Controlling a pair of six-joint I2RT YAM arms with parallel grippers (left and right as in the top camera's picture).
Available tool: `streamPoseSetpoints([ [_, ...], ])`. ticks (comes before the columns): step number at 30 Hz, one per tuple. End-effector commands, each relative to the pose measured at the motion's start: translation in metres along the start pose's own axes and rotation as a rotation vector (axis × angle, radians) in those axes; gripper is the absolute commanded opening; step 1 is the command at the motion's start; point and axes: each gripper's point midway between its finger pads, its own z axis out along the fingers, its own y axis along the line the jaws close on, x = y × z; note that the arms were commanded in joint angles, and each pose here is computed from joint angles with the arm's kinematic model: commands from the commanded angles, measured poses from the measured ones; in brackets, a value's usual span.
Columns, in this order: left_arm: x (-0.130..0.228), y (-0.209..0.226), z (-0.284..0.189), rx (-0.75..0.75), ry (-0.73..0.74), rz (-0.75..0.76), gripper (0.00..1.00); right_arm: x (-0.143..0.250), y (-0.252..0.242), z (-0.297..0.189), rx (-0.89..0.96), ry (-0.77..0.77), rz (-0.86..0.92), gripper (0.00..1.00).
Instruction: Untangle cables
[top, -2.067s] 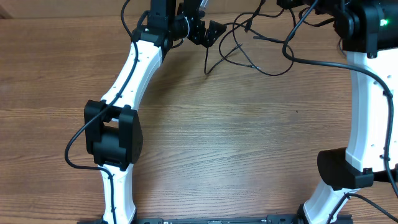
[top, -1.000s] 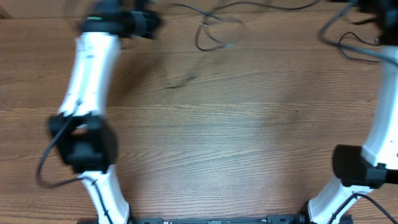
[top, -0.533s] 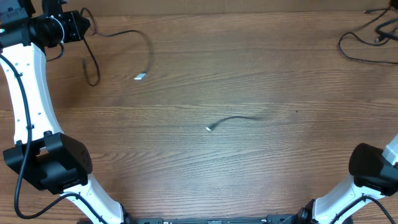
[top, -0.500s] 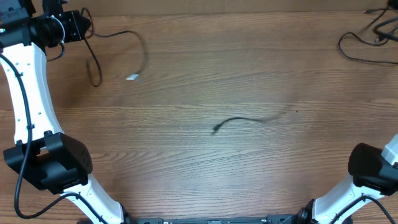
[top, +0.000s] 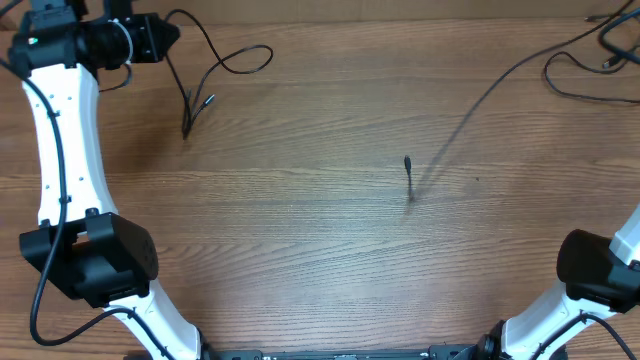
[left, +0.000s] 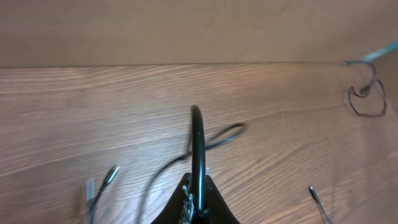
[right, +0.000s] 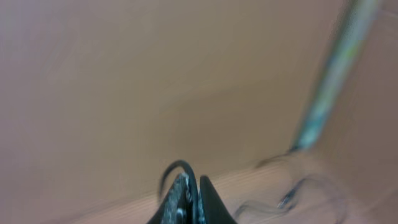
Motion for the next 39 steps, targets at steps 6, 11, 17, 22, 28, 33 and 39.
streamPoseSetpoints([
  [6, -0.003, -0.046, 0.013, 0.088, 0.004, 0.129, 0.04, -0.102, -0.074, -0.074, 0.543, -0.301, -0.415, 0.04],
  [11, 0.0, -0.061, 0.02, 0.11, 0.018, 0.147, 0.04, -0.141, -0.098, -0.107, 0.705, -0.429, -0.486, 0.04],
  [17, 0.003, -0.075, 0.026, 0.131, 0.031, 0.162, 0.04, -0.171, -0.121, -0.126, 0.66, -0.58, -0.553, 0.04],
  [22, 0.006, -0.079, 0.028, 0.138, 0.042, 0.161, 0.04, -0.181, -0.142, -0.157, 0.702, -0.64, -0.505, 0.04],
  [28, 0.007, -0.084, 0.03, 0.145, 0.046, 0.167, 0.04, -0.108, -0.202, -0.122, 0.596, -0.367, -0.219, 0.04],
  [33, 0.007, -0.085, 0.031, 0.147, 0.047, 0.168, 0.04, -0.047, -0.229, -0.07, 0.506, -0.184, -0.12, 0.04],
  [39, 0.01, -0.087, 0.031, 0.151, 0.057, 0.161, 0.04, -0.075, -0.228, -0.068, 0.515, -0.311, -0.192, 0.04],
])
